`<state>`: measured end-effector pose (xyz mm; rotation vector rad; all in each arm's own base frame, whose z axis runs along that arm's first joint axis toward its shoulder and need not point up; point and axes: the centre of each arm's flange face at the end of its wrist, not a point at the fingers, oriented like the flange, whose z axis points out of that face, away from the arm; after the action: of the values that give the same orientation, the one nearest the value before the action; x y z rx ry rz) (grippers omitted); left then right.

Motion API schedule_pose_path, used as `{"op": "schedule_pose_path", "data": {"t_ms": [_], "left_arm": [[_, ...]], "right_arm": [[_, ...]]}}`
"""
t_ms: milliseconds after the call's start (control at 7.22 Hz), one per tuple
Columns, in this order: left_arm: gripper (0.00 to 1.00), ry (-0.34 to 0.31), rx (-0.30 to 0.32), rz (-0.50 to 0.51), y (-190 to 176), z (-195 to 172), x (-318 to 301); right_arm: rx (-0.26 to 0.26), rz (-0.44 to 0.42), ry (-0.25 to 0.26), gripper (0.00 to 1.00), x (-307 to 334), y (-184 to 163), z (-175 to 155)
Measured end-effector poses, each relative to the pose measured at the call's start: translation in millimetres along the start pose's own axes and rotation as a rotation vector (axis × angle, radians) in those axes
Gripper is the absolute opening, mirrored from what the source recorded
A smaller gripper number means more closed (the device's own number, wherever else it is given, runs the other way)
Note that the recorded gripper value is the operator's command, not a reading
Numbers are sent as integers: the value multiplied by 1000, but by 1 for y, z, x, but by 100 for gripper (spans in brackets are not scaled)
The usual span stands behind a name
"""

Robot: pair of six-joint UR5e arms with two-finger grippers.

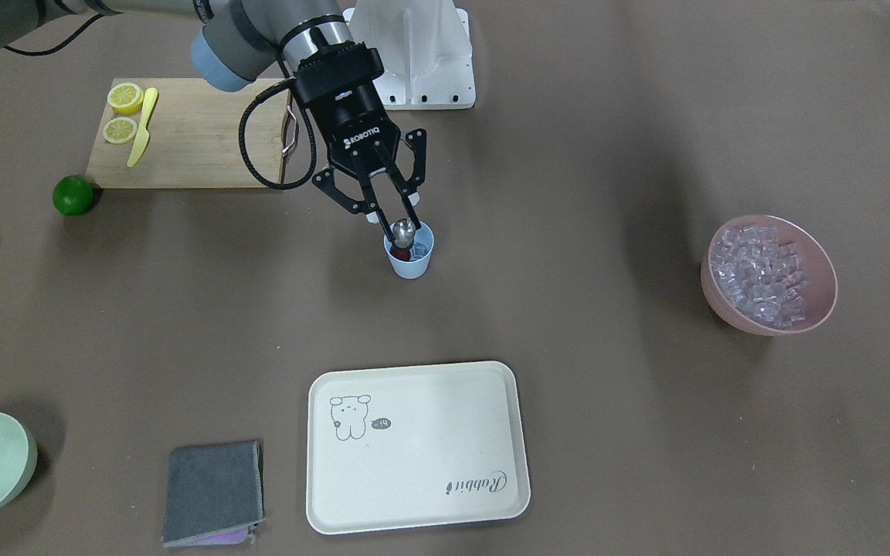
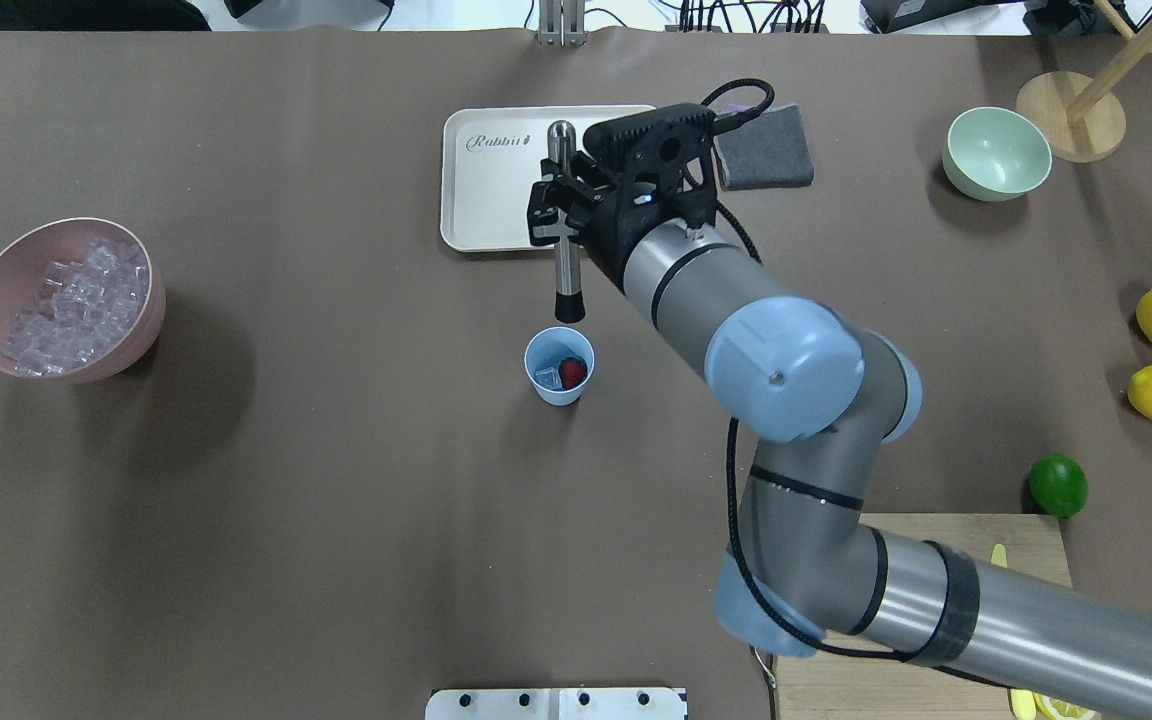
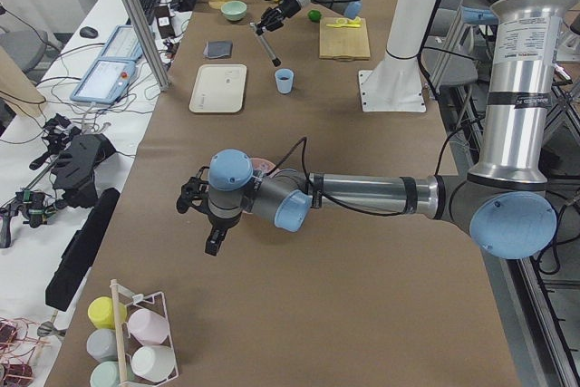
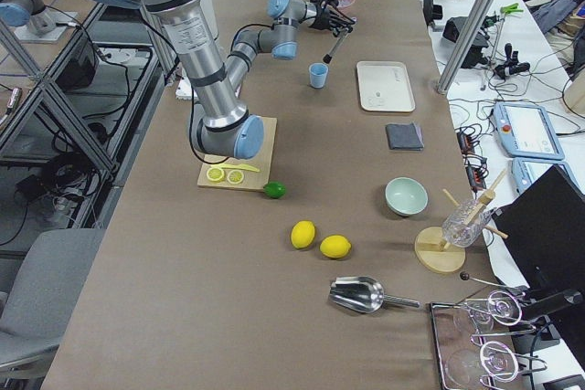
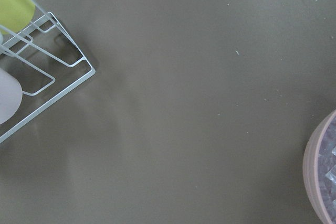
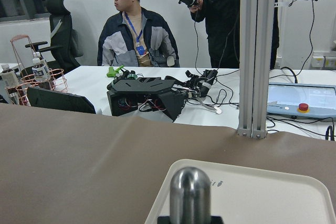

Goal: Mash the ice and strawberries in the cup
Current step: 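Lift the muddler out of the cup and carry it toward the green bowl, then lower the muddler with the right gripper onto the table near the lime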

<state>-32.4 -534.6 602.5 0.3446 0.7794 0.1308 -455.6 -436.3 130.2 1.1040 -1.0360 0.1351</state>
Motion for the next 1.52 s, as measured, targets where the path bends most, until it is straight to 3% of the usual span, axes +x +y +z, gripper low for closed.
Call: {"op": "schedule_pose_path", "data": {"t_ms": [416, 831, 1247, 1524], "left_arm": [[97, 4, 28, 29, -18, -11, 12], [97, 73, 43, 51, -40, -20, 29], [97, 83, 66, 87, -60, -27, 41], [97, 83, 78, 108, -70, -31, 50]], "right_arm": [[-161, 26, -28, 0, 93, -30, 8], [-338, 89, 27, 0, 208, -41, 15], [-547, 203, 87, 0, 323, -30, 30], [-676, 292, 85, 0, 386, -16, 16]]}}
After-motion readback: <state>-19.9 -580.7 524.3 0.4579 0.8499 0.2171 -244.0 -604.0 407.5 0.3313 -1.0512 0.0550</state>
